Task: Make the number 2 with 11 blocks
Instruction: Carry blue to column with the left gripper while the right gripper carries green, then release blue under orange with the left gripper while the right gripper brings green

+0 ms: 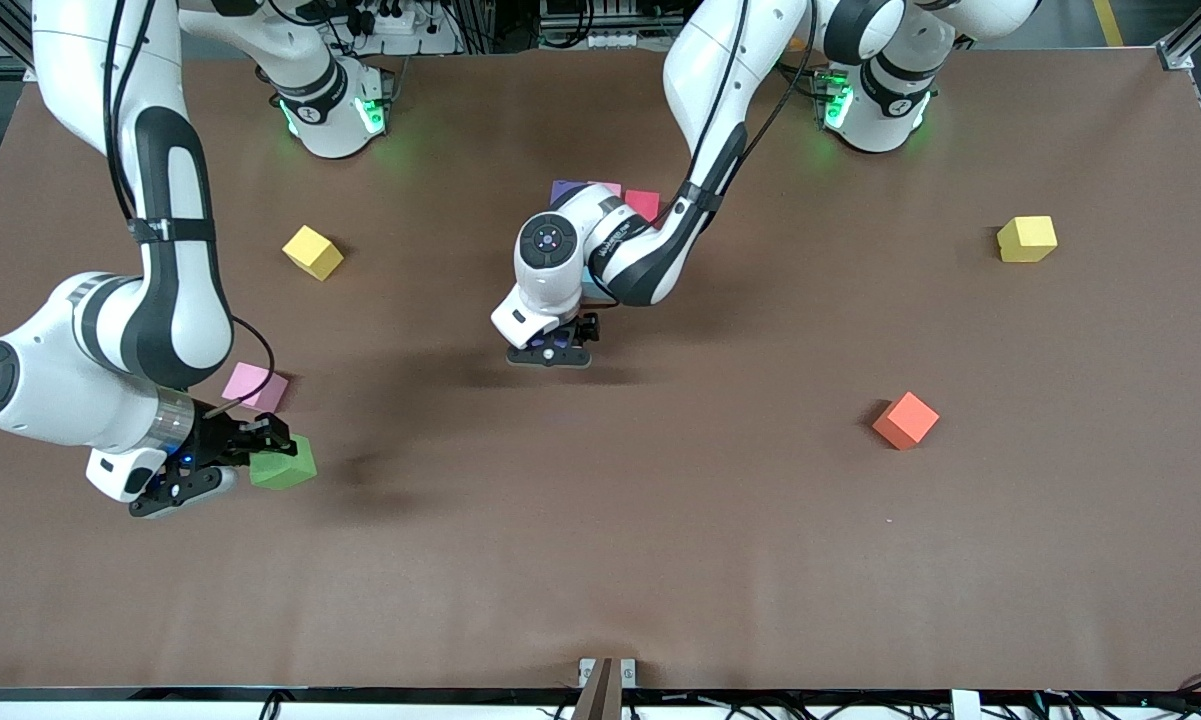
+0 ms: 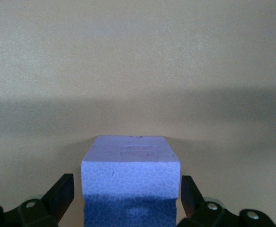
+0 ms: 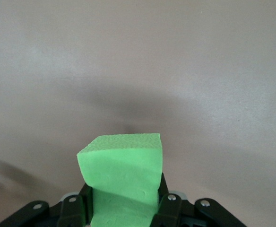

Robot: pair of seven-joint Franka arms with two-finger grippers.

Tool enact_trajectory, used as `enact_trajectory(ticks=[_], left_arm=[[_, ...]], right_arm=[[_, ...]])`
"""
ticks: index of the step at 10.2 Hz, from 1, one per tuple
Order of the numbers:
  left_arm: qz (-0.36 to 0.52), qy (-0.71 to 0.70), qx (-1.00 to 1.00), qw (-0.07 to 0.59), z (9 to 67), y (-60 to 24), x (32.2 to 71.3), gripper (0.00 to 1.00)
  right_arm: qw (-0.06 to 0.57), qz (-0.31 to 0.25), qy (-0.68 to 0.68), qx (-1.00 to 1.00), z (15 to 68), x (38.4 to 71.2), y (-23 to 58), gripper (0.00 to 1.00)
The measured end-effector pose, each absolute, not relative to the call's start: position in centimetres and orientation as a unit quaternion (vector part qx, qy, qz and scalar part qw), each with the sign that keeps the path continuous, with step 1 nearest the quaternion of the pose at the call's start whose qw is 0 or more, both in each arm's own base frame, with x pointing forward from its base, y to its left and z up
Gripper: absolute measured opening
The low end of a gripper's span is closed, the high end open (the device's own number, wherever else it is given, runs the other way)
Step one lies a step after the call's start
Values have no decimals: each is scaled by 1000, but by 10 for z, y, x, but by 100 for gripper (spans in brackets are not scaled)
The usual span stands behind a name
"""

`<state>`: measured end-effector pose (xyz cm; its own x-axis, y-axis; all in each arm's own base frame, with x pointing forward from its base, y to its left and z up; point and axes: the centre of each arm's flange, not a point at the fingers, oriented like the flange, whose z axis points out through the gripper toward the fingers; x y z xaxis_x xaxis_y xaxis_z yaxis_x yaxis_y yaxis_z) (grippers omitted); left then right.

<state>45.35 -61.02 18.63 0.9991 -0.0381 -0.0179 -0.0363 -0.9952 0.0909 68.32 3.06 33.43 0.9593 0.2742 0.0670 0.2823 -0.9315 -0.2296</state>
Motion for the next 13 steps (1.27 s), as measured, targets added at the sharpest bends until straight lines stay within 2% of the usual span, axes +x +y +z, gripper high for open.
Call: enact_trajectory(ticks=[3,6,10,13], left_arm=[[9,-25,999,44,208,-615,455,100],[32,-11,999,28,285,-580,490,100],[60,56,996,28,370,-484,544,100],[42,69,997,9,374,-365,591,100]], right_arm=[[125,-10,-130,-984,341,680,48,52],[130,-6,-137,-982,348,677,72,52],[139,6,-201,-970,359,659,159,52],[138,13,-252,-958,359,636,234,52]])
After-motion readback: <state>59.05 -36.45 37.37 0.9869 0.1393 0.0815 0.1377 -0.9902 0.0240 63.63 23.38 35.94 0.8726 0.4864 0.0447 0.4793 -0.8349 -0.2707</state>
